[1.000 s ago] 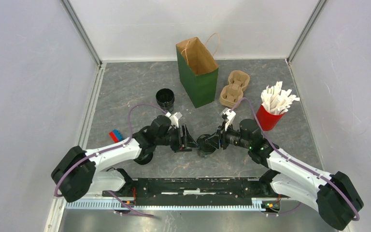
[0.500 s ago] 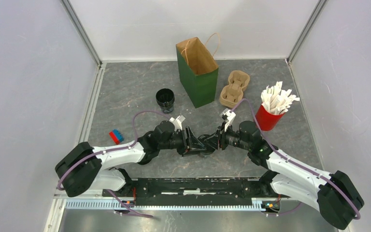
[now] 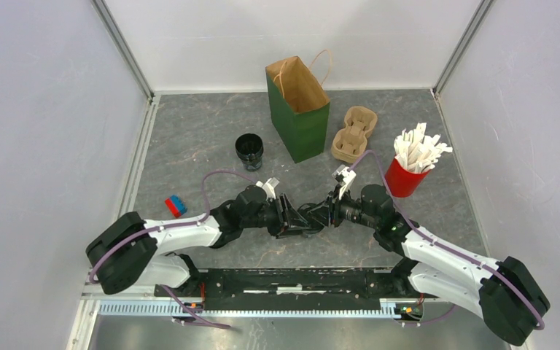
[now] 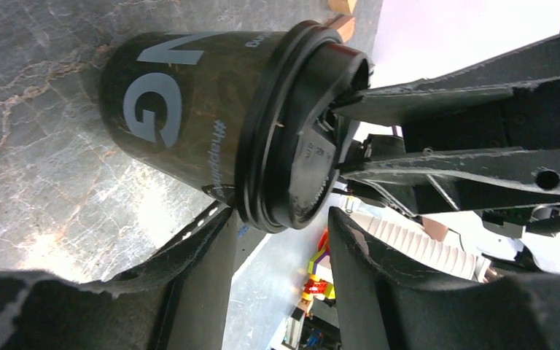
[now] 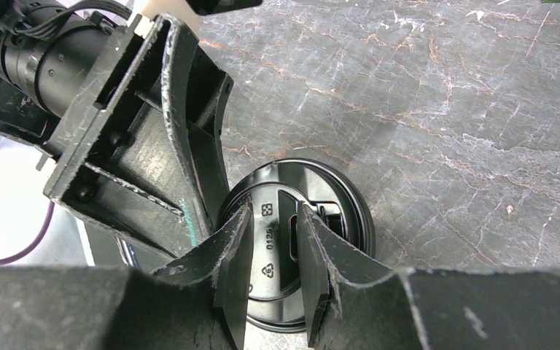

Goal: Pack the takeout coffee

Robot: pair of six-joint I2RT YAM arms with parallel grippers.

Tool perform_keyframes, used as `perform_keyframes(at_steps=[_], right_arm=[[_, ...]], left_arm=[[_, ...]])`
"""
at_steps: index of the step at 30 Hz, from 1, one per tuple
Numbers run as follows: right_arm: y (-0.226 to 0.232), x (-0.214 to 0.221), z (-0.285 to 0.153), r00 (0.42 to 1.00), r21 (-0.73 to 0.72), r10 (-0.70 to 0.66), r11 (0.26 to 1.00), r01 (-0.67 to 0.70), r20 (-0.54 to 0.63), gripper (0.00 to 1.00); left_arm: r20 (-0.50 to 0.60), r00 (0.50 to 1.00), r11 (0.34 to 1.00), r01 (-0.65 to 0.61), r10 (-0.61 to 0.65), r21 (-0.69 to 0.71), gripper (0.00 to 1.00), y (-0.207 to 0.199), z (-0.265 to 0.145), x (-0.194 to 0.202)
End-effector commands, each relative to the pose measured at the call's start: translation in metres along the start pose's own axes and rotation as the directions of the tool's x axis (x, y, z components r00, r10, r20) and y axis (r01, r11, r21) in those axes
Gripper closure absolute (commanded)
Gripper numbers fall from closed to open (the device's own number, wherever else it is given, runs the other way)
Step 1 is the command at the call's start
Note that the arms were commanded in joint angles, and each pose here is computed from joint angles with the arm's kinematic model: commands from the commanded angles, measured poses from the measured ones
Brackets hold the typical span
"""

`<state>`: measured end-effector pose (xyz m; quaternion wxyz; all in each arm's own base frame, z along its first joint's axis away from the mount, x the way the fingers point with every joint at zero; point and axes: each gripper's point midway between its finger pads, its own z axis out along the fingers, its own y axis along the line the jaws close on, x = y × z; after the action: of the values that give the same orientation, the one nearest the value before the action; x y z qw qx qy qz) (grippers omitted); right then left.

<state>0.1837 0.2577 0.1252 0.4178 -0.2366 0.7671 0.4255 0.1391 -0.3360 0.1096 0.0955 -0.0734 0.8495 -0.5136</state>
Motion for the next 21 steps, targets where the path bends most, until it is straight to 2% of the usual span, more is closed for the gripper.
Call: perform_keyframes(at_steps=[1,9,21], right_arm=[[-0.005,0.011,-0.001,1.0,0.025,0.017,1.0,-0.016,-0.018,0.65],[-0.005,0.013,-0.002,1.0,0.023,0.014,1.0,-0.013,-0.021,0.65],[-0.017,0.031,-0.003,0.998,0.062,0.013,0.998,-0.009,-0.054,0.65]], left_arm=[[0.019,0.999,0.999,0.036,-0.036,-0.016,0.45,0.0,0.005,-0.001],[0.037,0.999,0.997,0.031,-0.029,-0.065,0.49,0.01,0.01,-0.002],[0.069,0.998,0.977,0.01,0.005,-0.211,0.53,0.047,0.004,-0.004]])
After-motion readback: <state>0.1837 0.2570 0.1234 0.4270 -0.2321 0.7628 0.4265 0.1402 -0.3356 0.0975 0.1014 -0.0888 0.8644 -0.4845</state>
